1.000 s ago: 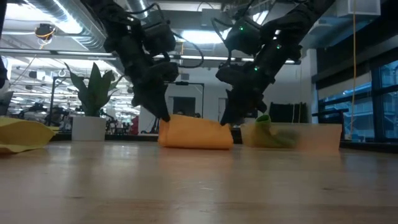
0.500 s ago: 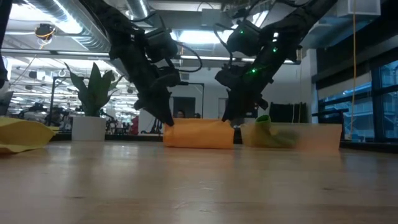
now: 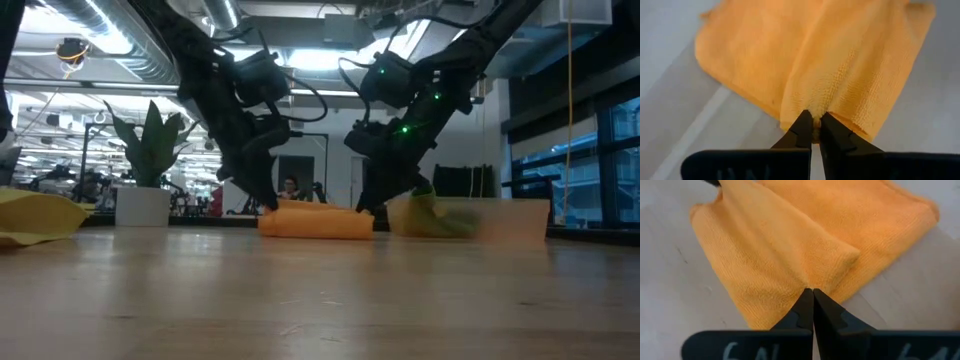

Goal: Roll microfiber towels into tight, uniform cylinder then place into a basket
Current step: Fold the orange towel

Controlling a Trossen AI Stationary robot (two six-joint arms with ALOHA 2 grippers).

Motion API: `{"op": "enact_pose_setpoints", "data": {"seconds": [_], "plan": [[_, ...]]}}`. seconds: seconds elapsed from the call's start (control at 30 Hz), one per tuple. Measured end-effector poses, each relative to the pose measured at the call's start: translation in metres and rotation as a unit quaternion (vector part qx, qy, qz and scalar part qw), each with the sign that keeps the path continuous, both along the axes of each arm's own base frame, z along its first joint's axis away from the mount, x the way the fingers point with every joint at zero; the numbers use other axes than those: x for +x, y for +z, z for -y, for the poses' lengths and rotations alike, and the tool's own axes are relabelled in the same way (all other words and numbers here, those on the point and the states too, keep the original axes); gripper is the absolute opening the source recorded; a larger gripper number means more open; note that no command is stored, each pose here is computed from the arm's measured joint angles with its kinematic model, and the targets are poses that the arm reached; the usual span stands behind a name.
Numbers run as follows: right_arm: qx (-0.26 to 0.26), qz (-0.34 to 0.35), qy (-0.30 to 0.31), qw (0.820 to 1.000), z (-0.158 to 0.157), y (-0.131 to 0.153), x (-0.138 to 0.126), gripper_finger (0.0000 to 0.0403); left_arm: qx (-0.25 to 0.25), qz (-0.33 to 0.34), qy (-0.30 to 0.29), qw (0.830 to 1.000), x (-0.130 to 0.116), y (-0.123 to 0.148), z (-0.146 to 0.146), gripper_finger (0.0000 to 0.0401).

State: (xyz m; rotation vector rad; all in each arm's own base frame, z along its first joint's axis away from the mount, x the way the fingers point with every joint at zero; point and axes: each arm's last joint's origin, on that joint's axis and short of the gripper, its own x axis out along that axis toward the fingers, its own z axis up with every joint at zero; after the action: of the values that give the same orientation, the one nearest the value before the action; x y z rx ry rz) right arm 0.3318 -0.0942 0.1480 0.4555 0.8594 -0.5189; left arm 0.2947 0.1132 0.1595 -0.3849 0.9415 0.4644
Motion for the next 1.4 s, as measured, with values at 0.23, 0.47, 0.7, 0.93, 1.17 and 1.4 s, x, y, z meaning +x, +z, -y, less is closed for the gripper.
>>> {"op": "enact_pose_setpoints", "data": {"seconds": [0.23, 0.47, 0.7, 0.93, 1.17, 1.4], "plan": [[-0.014, -0.001, 0.031, 0.999, 0.000, 0.001, 0.000, 0.0023, 0.019, -0.006, 0.013, 1.000, 0.000, 0.000, -0.002, 0.0027], [-0.033, -0.007, 0.017, 0.999, 0.002, 0.001, 0.000, 0.0093, 0.022, -0.009, 0.017, 1.000, -0.001, 0.000, -0.002, 0.0087], [-0.066, 0.000, 0.013, 0.998, 0.005, 0.016, 0.002, 0.0160, 0.025, -0.002, 0.028, 0.999, -0.004, 0.004, -0.009, 0.0103], [-0.092, -0.009, 0.055, 0.994, 0.008, 0.048, 0.015, 0.0172, 0.054, 0.025, 0.029, 0.998, -0.005, 0.033, -0.025, 0.0103], [-0.065, -0.020, 0.177, 0.982, -0.007, 0.056, 0.019, 0.0172, 0.068, -0.022, -0.069, 0.995, -0.007, 0.043, -0.017, 0.0101], [-0.118, -0.030, 0.319, 0.940, -0.045, 0.036, 0.020, 0.0172, 0.035, -0.060, -0.266, 0.961, -0.008, 0.029, 0.020, 0.0099]]}}
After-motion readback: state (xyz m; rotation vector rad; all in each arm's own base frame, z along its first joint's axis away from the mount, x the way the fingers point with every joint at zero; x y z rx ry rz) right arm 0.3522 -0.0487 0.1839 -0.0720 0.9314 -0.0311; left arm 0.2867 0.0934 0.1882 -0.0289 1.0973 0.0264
